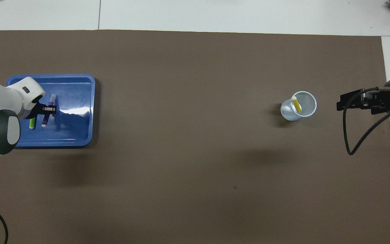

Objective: Right arm passes pens to left for tray arrangement
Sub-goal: 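Lower the purple pen into the blue tray and open the left gripper, then raise the left gripper toward the center while the right gripper reaches the cup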

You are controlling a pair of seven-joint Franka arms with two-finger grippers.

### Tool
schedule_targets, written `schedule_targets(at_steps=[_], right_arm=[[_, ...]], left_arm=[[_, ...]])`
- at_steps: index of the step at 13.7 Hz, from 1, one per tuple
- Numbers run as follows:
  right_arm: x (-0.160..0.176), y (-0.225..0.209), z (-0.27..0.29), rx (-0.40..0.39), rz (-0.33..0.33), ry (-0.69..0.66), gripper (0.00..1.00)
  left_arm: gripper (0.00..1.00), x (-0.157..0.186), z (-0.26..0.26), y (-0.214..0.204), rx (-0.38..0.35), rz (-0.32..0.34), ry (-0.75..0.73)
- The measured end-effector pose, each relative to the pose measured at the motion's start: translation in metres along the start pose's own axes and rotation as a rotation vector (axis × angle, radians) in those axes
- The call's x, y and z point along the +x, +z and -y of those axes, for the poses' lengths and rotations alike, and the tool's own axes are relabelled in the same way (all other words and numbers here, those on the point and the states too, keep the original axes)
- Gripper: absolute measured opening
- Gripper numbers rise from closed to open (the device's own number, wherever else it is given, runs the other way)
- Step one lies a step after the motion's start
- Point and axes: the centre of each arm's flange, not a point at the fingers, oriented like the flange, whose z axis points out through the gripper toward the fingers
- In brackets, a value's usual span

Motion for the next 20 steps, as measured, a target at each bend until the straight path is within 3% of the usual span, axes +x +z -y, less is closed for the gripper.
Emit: schedule_targets(at_steps=[2,3,5,6,8,12,16,20], right_arm=[[0.0,0.0,0.0,0.0,0.0,0.0,1.0],[0.0,0.0,0.0,0.0,0.0,0.0,1.0],[0.0,0.001,0.0,0.0,0.002,0.0,1.0],[0.0,0.001,0.001,0.0,0.003,-0.001,1.0],[-0.001,0.001,0.002,-0.001,0.004,-0.003,1.0],[-0.004,0.003,0.002,-0.002,0.011,-0.004,1.0],[-0.007,0.013,-0.002,-0.003,0.003,-0.077,1.0],[-0.004,0.028,-0.015,-0.022,-0.024,-0.12,1.0]], left_arm=[[0.18,0.0,0.0,0.0,0.001,0.0,0.001],[0.23,-0.001,0.0,0.001,0.0,0.003,0.002],[0.44,-0.003,-0.001,0.005,-0.002,0.01,0.003],[0.44,-0.003,-0.001,0.006,-0.002,0.012,0.003],[0.59,-0.003,-0.001,0.006,-0.002,0.012,0.002],[0.59,0.002,0.001,-0.002,0.0,0.016,0.001],[0.65,0.025,0.001,-0.042,0.004,0.045,-0.021],[0.68,0.044,-0.048,-0.08,-0.061,0.059,-0.133]])
